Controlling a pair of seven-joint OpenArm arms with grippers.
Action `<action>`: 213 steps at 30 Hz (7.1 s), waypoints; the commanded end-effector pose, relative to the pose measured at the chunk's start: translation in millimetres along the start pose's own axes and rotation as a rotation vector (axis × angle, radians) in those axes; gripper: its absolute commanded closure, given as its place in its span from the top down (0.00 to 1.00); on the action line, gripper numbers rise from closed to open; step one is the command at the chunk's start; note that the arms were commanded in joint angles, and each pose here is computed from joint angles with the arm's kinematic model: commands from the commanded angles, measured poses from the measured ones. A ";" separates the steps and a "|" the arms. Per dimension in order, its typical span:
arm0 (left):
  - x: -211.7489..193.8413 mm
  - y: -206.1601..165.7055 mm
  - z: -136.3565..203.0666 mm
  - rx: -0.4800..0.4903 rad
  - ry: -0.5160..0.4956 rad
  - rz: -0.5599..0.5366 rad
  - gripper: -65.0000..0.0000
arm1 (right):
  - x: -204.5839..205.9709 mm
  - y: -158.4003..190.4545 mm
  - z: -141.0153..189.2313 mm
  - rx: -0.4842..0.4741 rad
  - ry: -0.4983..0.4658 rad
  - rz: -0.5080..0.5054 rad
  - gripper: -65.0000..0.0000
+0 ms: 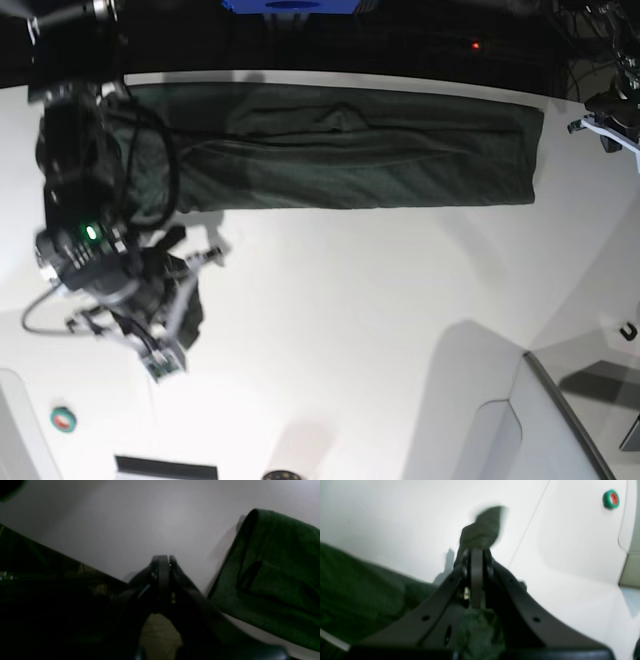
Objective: Layout the t-shirt on the table in an organized manner, then fold the t-shirt properly
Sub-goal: 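Grasp the hanging sleeve with the right gripper and fold it onto the strip, then release the sleeve and withdraw the right gripper, then grasp both ends of the folded strip and pull them apart to straighten, then lift the strip end with the left gripper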
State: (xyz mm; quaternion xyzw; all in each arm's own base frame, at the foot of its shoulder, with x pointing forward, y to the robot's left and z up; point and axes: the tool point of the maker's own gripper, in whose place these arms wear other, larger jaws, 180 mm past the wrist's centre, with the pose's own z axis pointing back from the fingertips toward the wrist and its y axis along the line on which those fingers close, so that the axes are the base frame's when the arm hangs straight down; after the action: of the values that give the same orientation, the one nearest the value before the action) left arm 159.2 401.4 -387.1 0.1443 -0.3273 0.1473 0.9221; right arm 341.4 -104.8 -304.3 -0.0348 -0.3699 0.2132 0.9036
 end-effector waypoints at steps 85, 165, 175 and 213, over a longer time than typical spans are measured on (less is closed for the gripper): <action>3.1 -141.4 7.6 -0.309 -0.040 -0.135 0.00 | -175.9 -61.5 -28.8 -0.134 0.204 -0.356 0.00; -51.4 -100.8 -50.2 -0.504 0.127 0.225 0.94 | -170.2 -68.6 3.6 -0.207 0.016 -0.345 0.00; -89.5 -127.1 -58.7 -0.551 0.250 0.241 0.54 | -174.9 -66.9 4.7 -0.206 0.027 -0.345 0.00; 25.0 -44.8 -37.1 -0.324 -0.142 0.190 0.00 | -188.7 -59.4 9.2 -0.197 0.058 -0.345 0.00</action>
State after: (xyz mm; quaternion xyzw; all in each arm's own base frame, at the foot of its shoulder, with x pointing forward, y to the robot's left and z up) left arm 206.6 368.3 -420.8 -0.0362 -0.4017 0.1740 0.8983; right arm 228.6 -234.7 -419.0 -0.0608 -0.3429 0.0115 0.9373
